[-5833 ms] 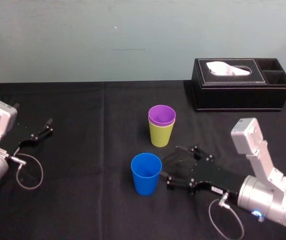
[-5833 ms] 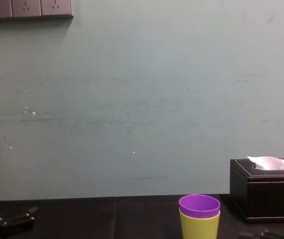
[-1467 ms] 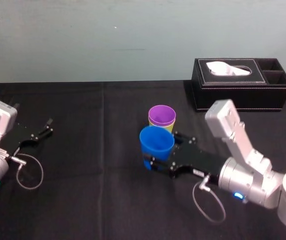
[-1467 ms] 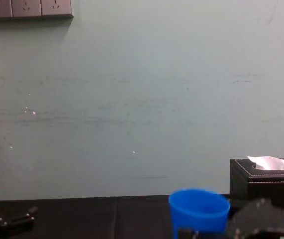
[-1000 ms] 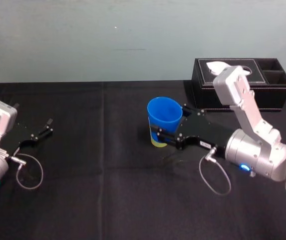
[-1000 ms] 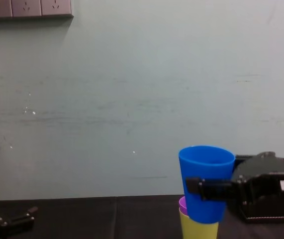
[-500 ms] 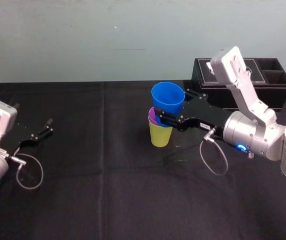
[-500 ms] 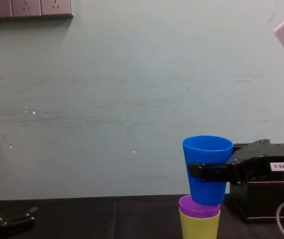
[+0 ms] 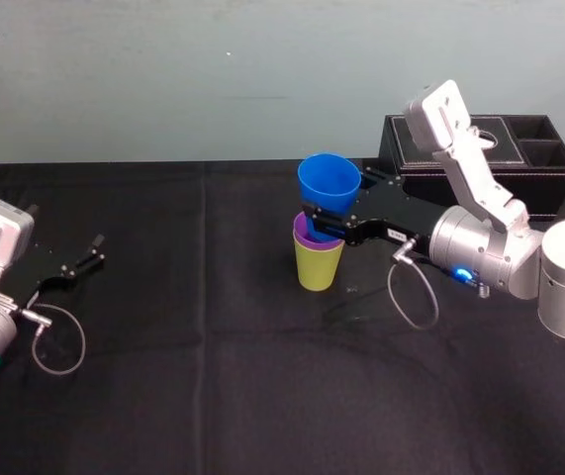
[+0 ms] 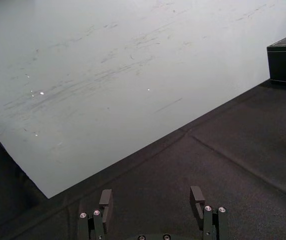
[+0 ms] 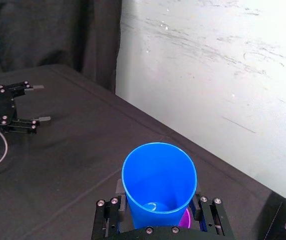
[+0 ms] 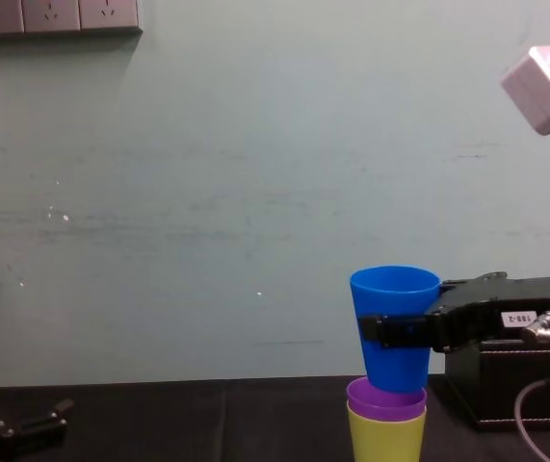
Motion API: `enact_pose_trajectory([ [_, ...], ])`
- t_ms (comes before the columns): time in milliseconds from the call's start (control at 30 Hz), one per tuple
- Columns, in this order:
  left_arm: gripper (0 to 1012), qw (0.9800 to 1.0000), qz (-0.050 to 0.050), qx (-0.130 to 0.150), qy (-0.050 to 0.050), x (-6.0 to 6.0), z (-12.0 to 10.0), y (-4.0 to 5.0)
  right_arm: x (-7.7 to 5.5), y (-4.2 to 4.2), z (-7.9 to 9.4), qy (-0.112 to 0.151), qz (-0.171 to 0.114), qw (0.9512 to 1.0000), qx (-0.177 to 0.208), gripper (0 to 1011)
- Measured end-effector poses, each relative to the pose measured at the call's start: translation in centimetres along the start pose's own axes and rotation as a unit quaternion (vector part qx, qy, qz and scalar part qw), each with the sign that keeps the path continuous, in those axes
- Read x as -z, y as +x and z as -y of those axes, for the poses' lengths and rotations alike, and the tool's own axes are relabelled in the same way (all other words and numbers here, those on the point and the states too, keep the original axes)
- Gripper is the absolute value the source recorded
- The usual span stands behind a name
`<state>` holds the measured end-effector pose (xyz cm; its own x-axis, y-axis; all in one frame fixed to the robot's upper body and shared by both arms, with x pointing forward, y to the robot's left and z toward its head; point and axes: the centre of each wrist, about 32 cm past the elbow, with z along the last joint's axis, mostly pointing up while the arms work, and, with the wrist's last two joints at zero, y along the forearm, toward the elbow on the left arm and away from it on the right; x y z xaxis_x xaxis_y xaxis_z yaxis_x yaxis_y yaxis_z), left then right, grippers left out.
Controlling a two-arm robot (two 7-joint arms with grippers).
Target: Stack the three plastic cups sequentially using one hand.
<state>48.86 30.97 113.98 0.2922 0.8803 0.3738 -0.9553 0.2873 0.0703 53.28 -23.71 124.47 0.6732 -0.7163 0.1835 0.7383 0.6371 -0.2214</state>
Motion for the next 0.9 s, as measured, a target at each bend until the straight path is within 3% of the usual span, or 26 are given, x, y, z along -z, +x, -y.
enact_pose_trajectory([
  [900,1010,1.0,0.0,0.0,0.0,0.0,0.0,0.0,0.8,0.73,-1.2,-0.008,-0.014,0.9998,0.006,723],
])
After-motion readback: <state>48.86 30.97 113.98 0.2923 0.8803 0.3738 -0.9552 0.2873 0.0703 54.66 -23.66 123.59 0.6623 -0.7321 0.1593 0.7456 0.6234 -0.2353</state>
